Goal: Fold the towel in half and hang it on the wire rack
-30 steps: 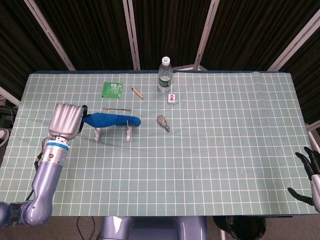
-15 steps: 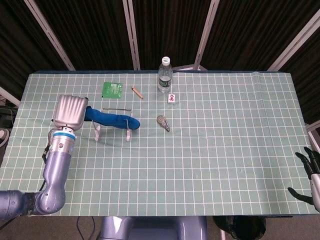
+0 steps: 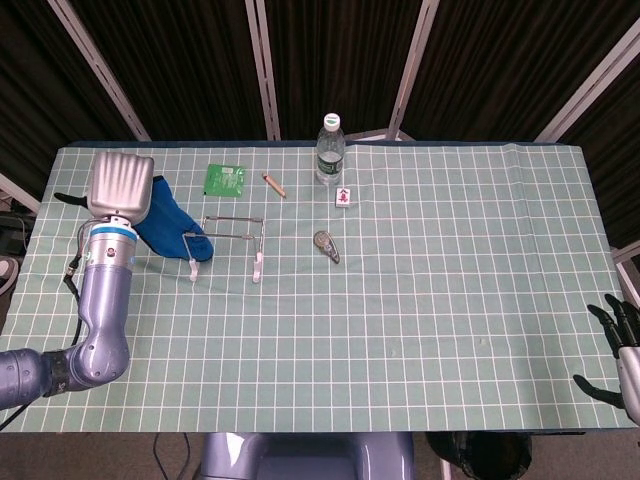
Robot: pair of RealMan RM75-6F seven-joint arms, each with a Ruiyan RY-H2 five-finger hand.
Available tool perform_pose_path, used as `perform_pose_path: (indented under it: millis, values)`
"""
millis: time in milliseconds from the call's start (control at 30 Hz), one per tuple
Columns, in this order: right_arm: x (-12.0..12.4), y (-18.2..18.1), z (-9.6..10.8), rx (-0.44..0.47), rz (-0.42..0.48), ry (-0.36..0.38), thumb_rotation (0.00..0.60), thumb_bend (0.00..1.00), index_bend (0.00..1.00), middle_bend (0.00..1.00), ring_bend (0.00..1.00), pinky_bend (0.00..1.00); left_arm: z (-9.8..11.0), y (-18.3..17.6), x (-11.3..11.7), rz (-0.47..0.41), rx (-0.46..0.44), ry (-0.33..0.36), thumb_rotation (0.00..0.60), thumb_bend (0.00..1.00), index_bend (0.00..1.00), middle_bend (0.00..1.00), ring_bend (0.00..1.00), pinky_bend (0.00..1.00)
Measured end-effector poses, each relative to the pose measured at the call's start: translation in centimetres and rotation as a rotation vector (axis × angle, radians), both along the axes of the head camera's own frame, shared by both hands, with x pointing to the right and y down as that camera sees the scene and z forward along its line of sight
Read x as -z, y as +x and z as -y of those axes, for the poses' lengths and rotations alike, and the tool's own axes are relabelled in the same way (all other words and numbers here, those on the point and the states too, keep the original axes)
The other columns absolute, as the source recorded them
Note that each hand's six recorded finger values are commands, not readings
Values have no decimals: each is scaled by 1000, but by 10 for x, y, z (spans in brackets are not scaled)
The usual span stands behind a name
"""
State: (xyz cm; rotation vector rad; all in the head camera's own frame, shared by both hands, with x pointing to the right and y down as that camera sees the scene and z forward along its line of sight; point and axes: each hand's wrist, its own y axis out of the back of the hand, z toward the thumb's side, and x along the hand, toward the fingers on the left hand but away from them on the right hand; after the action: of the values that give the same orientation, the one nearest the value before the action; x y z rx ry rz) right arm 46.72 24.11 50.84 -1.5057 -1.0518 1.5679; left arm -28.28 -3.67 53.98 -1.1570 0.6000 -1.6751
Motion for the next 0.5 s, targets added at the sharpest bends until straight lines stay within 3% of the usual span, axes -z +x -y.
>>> perform_pose_path:
  millis: [333,500]
  values:
    - [0,1,0,-3,1,1,600,0,125,0,0,0,14,18,1,-78,-123,115,600,733,937,979,942,1000]
    - [1,2,1,-6,4,4,600,0,126,0,0,0,11,18,-5,-77,-104,87,600,735,938,980,943,1000]
